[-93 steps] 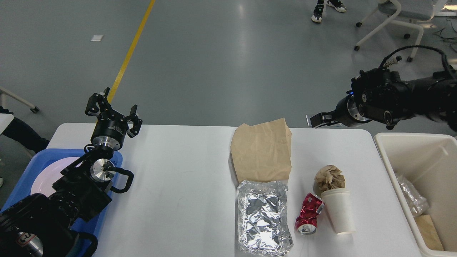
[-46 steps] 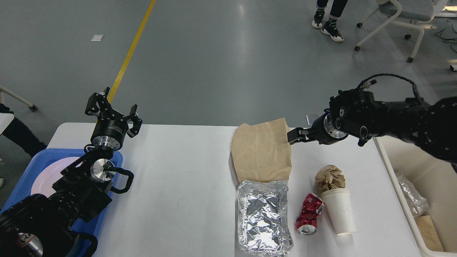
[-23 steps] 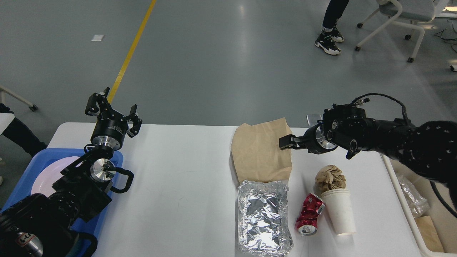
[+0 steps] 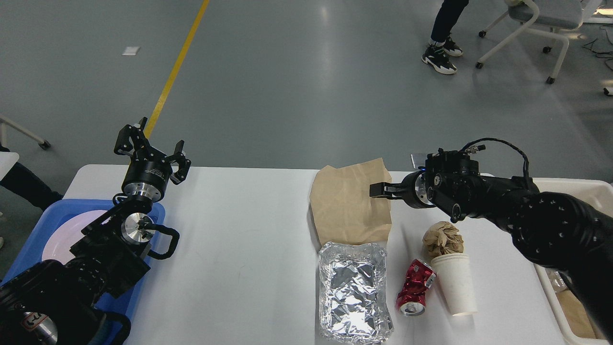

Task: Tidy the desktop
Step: 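Reach the right gripper to the brown paper bag and grasp it, then lift the paper bag and drop it into the white bin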

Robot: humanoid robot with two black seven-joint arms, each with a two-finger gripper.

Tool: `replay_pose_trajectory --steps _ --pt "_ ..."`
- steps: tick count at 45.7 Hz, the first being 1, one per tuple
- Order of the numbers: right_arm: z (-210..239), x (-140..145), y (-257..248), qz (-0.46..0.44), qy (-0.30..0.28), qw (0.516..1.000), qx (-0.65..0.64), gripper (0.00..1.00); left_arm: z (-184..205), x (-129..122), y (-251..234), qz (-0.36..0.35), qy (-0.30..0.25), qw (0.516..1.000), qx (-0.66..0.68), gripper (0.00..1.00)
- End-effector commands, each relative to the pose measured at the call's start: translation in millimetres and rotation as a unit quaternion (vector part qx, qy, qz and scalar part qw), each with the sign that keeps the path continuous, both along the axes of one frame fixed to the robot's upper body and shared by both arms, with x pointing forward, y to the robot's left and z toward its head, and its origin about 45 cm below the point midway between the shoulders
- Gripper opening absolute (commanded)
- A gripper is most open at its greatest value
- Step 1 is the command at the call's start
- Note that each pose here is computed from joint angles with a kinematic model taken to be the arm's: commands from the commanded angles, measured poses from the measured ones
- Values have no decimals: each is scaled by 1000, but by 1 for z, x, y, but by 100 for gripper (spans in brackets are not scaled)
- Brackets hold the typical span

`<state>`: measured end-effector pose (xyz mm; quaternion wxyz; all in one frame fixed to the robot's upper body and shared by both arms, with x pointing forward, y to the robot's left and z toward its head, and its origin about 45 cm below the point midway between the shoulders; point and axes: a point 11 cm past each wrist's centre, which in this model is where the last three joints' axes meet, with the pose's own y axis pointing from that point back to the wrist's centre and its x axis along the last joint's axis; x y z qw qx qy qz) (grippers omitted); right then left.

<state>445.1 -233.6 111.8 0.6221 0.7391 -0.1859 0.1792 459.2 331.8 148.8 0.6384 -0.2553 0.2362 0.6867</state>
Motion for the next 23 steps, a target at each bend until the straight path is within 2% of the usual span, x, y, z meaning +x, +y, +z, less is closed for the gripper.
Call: replay_pose_trajectory --steps 1,6,11,15,20,23 --pt "-8 -5 5 -2 1 1000 10 94 0 0 0 0 0 1000 0 96" --pt "-14 -9 8 -12 0 1000 25 90 0 0 0 0 0 1000 0 96" --pt "-20 -12 10 -13 -2 999 29 75 0 0 0 0 0 1000 0 96" --pt "-24 -16 14 -10 3 999 30 48 0 0 0 0 0 1000 0 96" --pt "-24 -16 14 -9 8 1000 29 2 0 0 0 0 0 1000 0 96" --pt "-20 -14 14 -9 6 1000 30 0 0 0 0 0 0 1000 0 96"
